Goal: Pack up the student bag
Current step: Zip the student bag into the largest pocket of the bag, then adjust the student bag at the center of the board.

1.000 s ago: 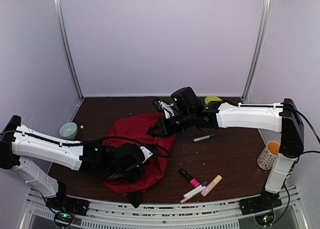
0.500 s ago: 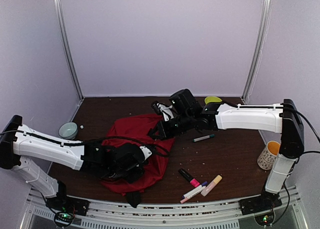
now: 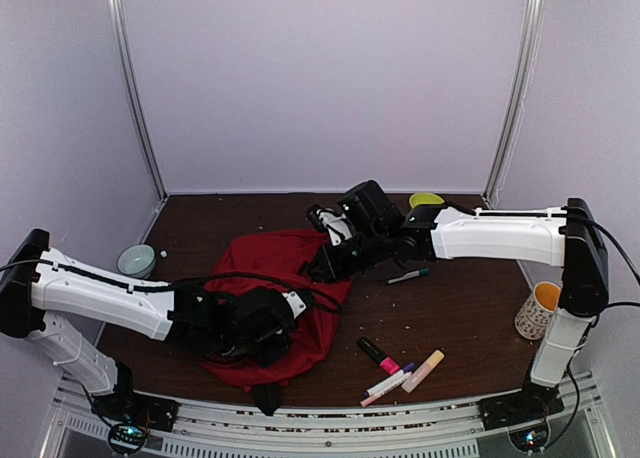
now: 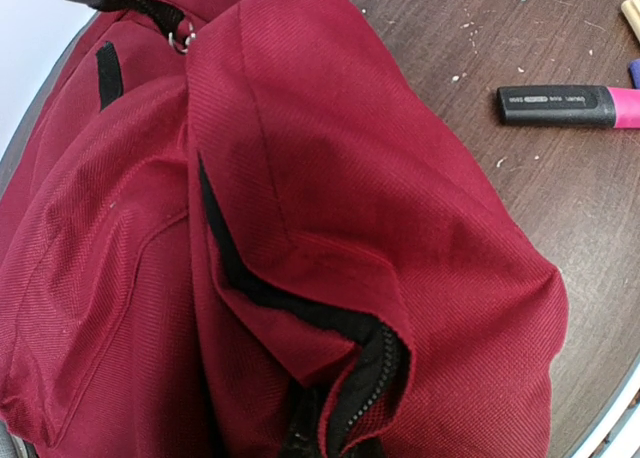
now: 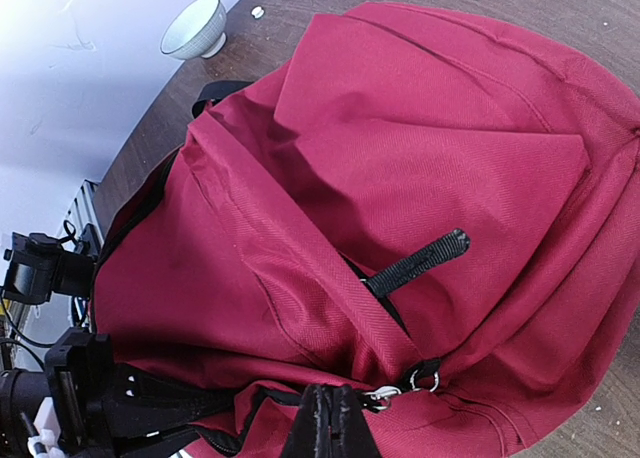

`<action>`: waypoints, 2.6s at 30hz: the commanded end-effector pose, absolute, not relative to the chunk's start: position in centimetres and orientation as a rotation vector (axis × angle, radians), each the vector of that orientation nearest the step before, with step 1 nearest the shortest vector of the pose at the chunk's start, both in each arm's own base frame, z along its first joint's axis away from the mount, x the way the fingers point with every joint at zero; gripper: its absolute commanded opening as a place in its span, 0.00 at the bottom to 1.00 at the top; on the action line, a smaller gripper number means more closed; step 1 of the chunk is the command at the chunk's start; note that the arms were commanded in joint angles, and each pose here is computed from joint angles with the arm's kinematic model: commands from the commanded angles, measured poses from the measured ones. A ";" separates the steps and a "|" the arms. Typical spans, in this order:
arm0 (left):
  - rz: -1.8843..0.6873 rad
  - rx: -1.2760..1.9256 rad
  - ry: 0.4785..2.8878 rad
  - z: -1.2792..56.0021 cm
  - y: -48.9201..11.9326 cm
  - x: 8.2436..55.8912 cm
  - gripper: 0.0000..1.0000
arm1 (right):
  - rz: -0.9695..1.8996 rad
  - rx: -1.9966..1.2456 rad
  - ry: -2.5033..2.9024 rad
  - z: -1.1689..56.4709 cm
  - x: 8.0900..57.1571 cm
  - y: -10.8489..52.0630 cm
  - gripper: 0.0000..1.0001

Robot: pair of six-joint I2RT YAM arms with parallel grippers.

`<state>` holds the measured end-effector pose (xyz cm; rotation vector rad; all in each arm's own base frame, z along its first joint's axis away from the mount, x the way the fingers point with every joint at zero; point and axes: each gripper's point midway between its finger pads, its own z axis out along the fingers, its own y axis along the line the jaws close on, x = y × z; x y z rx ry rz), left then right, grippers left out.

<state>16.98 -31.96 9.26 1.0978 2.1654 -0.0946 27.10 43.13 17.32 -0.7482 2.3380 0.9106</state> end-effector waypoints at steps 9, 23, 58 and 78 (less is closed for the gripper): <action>-0.058 1.041 2.181 9.7 -32.0 18.0 0.00 | 0.912 -0.720 2.237 21.7 28.0 42.5 0.00; -0.340 1.165 2.083 12.1 -35.2 15.5 0.32 | 0.840 -0.664 2.269 20.6 28.9 39.8 0.23; -0.232 1.016 2.368 5.2 -30.4 14.1 0.05 | 0.815 -0.322 2.582 9.8 37.6 38.4 0.66; -0.226 0.990 2.370 5.4 -29.7 13.9 0.03 | 0.876 -0.361 2.618 7.7 35.8 39.1 0.00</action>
